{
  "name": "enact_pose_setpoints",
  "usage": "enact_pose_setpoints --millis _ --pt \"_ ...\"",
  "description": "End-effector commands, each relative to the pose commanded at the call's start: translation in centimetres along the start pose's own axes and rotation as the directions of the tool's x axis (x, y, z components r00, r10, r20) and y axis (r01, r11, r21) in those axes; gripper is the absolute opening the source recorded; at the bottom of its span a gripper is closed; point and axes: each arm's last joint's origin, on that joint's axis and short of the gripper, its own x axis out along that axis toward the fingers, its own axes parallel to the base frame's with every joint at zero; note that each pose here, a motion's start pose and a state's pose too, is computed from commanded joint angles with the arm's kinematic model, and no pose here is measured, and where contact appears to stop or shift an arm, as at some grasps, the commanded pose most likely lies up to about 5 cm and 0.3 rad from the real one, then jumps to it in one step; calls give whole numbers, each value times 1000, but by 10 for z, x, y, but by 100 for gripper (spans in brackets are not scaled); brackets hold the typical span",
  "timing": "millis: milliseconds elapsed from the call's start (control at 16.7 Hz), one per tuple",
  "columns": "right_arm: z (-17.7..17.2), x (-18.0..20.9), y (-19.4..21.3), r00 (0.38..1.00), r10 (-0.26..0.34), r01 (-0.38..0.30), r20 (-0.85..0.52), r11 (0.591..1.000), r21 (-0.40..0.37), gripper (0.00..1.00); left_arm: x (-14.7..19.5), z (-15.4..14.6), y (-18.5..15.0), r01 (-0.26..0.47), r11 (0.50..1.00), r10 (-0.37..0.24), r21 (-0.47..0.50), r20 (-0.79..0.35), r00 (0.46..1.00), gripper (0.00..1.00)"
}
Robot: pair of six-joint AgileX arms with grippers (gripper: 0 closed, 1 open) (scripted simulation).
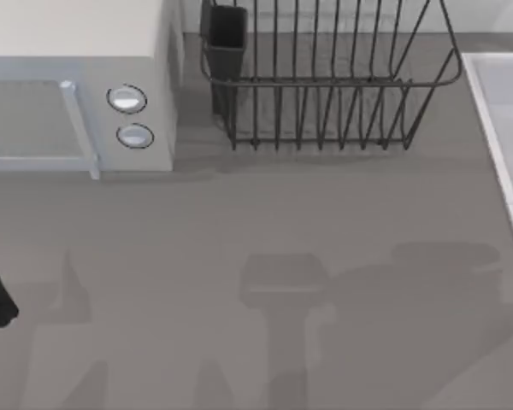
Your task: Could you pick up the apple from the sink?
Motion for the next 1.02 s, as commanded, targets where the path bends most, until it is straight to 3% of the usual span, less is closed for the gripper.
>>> enact_pose_setpoints --millis 240,420,840,1020 --pt "29 51 -19 970 45 -45 -239 999 6 100 0 0 0 0 1000 0 0 0 1000 100" --pt "38 74 -28 943 67 -66 -327 998 13 100 0 0 0 0 1000 0 0 0 1000 100" --pt "39 79 -28 936 71 -72 -344 997 11 100 0 0 0 0 1000 0 0 0 1000 100" --pt "35 102 -27 933 73 -74 -351 997 12 100 0 0 0 0 1000 0 0 0 1000 100"
